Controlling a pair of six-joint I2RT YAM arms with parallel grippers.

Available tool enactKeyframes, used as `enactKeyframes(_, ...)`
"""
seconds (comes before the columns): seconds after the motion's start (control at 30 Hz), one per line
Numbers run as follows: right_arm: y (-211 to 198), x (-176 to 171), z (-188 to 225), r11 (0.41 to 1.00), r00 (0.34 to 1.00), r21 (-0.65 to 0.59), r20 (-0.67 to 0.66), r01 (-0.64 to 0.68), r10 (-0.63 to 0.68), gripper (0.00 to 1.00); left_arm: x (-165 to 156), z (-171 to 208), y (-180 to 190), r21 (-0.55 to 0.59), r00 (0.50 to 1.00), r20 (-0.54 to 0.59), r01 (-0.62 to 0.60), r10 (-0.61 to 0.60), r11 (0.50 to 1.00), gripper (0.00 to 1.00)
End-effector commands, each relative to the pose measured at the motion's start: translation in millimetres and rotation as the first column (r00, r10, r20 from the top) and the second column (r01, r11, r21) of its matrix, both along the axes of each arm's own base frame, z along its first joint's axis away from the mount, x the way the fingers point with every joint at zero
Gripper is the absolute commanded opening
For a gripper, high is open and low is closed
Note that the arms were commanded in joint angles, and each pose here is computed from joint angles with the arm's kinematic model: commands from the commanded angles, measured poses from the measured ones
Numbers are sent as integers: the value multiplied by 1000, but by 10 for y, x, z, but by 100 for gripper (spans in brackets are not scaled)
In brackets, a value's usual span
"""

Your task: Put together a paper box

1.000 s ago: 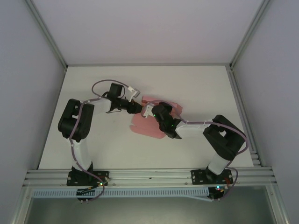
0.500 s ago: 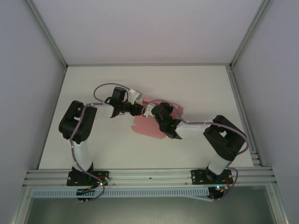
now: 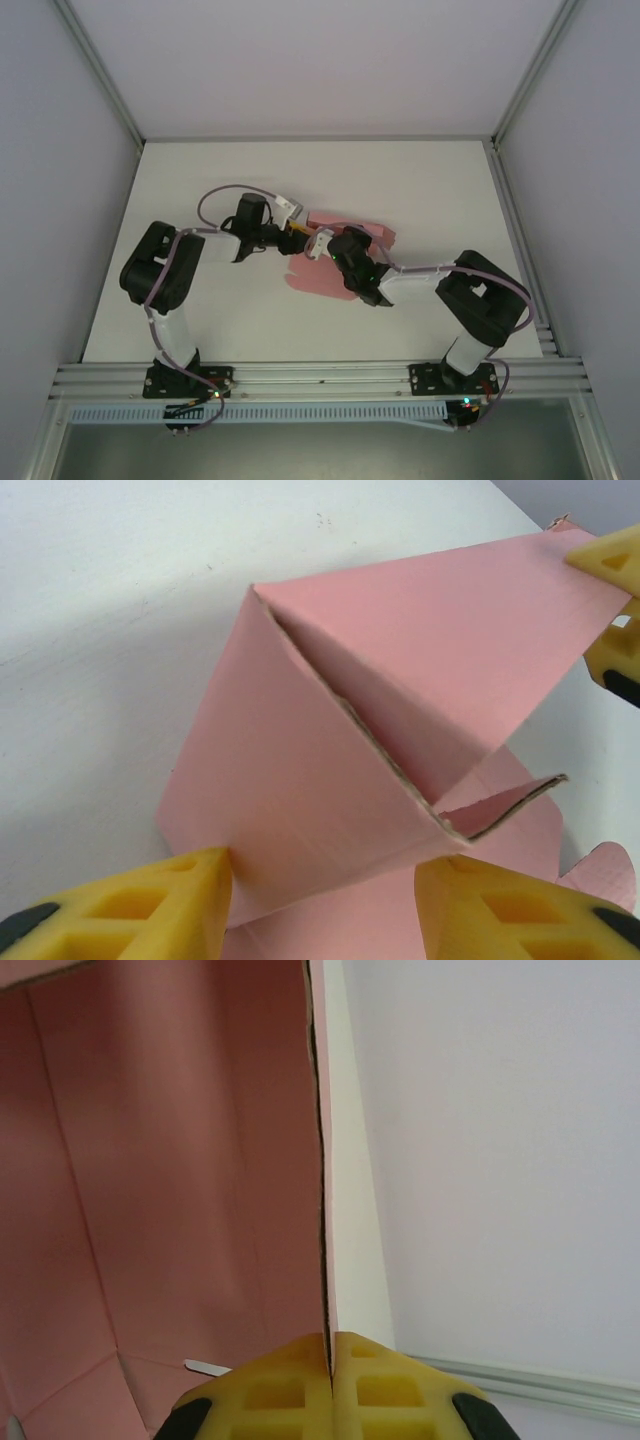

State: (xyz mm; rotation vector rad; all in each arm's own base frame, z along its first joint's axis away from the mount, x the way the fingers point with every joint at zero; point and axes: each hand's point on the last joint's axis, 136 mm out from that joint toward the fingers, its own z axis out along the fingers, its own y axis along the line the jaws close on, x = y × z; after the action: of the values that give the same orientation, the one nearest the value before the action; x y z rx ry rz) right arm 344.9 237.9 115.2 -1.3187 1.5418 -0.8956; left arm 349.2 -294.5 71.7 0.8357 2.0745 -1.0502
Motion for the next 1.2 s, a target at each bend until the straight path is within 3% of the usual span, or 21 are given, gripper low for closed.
enactKeyframes(0.0, -21, -201, -338, 997, 993, -67, -110, -43, 35, 0, -3, 213, -141, -29, 996, 88, 25, -22, 999, 44)
enactKeyframes(0.13, 58, -251, -330, 998, 987, -2, -147, -66, 65, 0, 158, 189, -171, 22, 988, 146, -55, 52, 998, 35)
enactKeyframes(0.33, 39, -298, -426, 998, 980, -5, -189, -67, 65, 0, 226, 266, -189, -19, 971, 210, -111, 113, 994, 30)
enactKeyframes(0.5, 11, -319, -460, 999, 976, -2, -212, -53, 52, 0, 260, 253, -188, -13, 957, 233, -172, 170, 985, 13)
enactKeyframes(0.57, 0, -318, -460, 999, 976, 2, -214, -43, 42, 0, 299, 253, -133, -23, 944, 232, -238, 237, 971, 0)
enactKeyframes(0.7, 7, -329, -452, 999, 973, 35, -226, -29, 36, 0, 382, 196, -1, -16, 902, 245, -362, 355, 932, 0)
enactKeyframes(0.77, 9, -336, -465, 999, 970, 47, -239, -27, 37, 0, 383, 159, -27, -2, 908, 243, -352, 341, 936, 0)
enactKeyframes(0.8, 8, -339, -471, 999, 969, 47, -243, -27, 37, 0, 374, 150, -53, 2, 911, 245, -343, 332, 939, 6)
enactKeyframes(0.83, 10, -340, -470, 998, 968, 51, -246, -27, 39, 0, 361, 137, -86, 9, 915, 251, -329, 316, 944, 20)
enactKeyframes(0.93, 30, -347, -469, 997, 965, 68, -257, -33, 49, 0, 358, 156, -176, 13, 924, 258, -296, 283, 955, 27)
enactKeyframes(1.07, 45, -352, -494, 996, 960, 75, -275, -38, 57, 0, 396, 125, -249, 23, 929, 266, -272, 257, 962, 25)
enactKeyframes(1.17, 42, -336, -486, 996, 959, 83, -277, -32, 54, 0, 438, 18, -283, 57, 934, 258, -270, 247, 961, 15)
